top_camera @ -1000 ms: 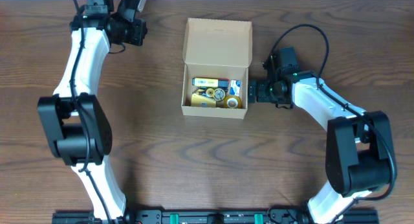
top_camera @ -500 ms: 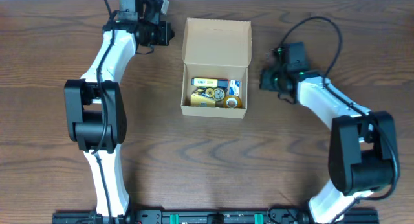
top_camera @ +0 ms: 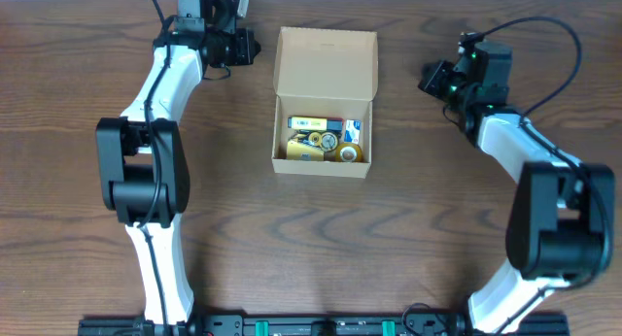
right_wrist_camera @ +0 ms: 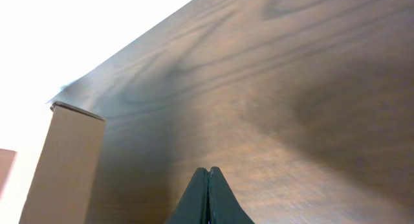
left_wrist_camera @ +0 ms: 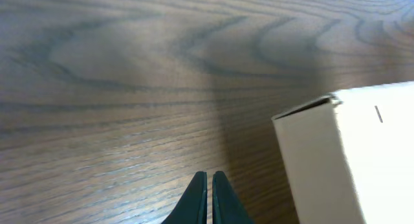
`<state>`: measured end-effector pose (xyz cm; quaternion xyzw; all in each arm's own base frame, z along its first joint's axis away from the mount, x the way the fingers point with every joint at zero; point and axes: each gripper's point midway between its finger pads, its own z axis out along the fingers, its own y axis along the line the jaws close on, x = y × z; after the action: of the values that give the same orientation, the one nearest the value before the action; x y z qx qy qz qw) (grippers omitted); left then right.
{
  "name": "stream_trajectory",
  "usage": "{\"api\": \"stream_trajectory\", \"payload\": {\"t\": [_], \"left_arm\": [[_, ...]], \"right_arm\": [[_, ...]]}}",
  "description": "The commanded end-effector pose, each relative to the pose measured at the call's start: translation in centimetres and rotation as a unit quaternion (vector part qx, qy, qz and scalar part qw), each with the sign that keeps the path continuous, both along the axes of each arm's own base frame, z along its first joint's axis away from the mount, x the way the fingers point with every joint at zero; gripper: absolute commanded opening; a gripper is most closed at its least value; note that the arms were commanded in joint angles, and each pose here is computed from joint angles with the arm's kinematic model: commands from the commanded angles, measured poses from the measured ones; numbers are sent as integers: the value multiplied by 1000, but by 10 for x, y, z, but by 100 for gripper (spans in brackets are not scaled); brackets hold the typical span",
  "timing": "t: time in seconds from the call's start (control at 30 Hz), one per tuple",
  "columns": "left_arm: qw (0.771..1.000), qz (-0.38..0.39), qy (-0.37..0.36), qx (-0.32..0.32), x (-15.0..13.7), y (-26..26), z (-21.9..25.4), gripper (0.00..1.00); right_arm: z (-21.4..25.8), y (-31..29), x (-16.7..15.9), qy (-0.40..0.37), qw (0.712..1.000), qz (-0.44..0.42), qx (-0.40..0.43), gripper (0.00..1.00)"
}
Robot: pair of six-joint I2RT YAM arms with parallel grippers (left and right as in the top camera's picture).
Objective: Pack container
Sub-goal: 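Release the box with the right gripper and move both grippers to the box's back flap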
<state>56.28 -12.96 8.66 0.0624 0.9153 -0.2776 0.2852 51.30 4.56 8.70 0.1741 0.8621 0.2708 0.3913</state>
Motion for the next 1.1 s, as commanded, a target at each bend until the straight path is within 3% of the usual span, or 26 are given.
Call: {"api": "stream_trajectory", "payload": {"t": [0.0, 0.2, 0.4, 0.73, 1.07], "left_arm": [[998, -4, 37, -42, -1, -9, -26, 6], [996, 0, 59, -70, -3, -15, -36, 6], [990, -45, 53, -124, -9, -37, -22, 6], [973, -119, 29, -197, -18, -60, 10, 6], [961, -149, -6, -232, -14, -56, 51, 6]], "right_arm": [[-27, 23, 0, 34, 996, 36, 78, 1], [-40, 59, 22, 40, 983, 117, 139, 1], [-30, 95, 43, 24, 971, 172, 165, 1], [-6, 128, 31, 4, 948, 250, 196, 1], [40, 137, 20, -54, 908, 346, 230, 1]]}}
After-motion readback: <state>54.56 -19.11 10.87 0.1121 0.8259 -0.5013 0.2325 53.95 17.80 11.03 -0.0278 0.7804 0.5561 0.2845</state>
